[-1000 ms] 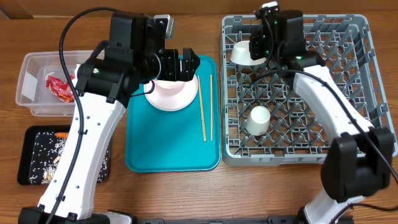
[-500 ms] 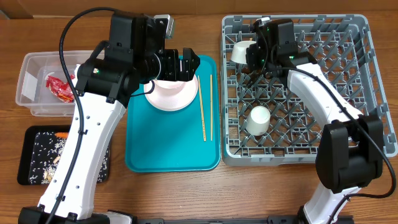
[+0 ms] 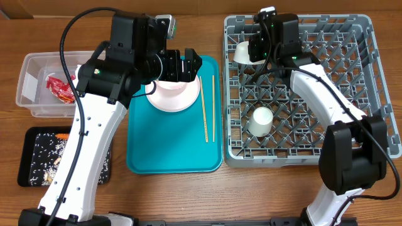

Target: Sort waste into correct bins and load items into the dishwasher

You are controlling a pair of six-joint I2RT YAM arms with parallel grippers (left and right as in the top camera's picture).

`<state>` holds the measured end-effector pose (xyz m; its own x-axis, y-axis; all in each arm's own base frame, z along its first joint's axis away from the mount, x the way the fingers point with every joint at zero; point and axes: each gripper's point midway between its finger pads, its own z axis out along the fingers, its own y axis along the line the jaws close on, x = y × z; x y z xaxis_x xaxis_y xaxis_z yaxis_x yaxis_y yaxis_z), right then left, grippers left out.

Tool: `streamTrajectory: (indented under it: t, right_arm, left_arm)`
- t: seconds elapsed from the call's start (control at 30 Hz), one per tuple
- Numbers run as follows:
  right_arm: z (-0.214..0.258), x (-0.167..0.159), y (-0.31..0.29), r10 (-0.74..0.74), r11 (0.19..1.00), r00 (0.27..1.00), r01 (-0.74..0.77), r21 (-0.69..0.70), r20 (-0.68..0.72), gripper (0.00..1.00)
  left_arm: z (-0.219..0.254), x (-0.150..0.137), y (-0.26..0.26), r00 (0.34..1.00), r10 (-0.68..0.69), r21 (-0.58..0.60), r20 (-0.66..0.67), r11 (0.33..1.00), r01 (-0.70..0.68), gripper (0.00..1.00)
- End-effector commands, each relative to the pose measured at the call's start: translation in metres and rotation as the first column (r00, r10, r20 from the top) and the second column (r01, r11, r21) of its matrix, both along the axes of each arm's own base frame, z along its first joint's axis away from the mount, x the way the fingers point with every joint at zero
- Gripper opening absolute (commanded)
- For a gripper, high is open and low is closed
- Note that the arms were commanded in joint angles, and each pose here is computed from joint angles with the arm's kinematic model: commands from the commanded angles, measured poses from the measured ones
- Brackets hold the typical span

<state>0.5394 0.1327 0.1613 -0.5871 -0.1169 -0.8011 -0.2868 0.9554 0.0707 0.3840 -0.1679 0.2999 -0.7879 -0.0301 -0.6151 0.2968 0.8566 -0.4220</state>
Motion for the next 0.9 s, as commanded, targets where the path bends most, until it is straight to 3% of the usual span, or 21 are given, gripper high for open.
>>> streamTrajectory:
  t: [0.0, 0.3, 0.37, 0.63, 0.87]
  right_arm:
    - [-0.005, 0.013, -0.013, -0.079, 0.996, 0.997, 0.080, -0.035, 0.018, 0.14]
    - [-0.034, 0.010, -0.013, -0.092, 0.995, 0.994, 0.090, -0.038, -0.056, 0.14]
    - [-0.032, 0.005, -0.014, -0.092, 0.995, 0.993, 0.089, -0.044, -0.073, 0.09]
    - [0.005, -0.020, -0.020, -0.111, 0.994, 0.989, 0.108, -0.032, -0.093, 0.11]
    - [0.079, -0.046, -0.024, -0.146, 0.987, 0.989, 0.146, 0.060, -0.016, 0.11]
  left_arm:
    - [0.013, 0.000, 0.003, 0.999, 0.001, 0.003, 0.040, 1.000, -0.001, 1.00]
    - [0.013, 0.000, 0.003, 0.999, 0.001, 0.003, 0.040, 1.000, -0.001, 1.00]
    - [0.013, 0.000, 0.003, 0.999, 0.001, 0.003, 0.040, 1.000, -0.001, 1.00]
    - [0.013, 0.000, 0.003, 0.999, 0.001, 0.003, 0.040, 1.000, -0.001, 1.00]
    - [0.013, 0.000, 0.003, 0.999, 0.001, 0.003, 0.040, 1.000, -0.001, 1.00]
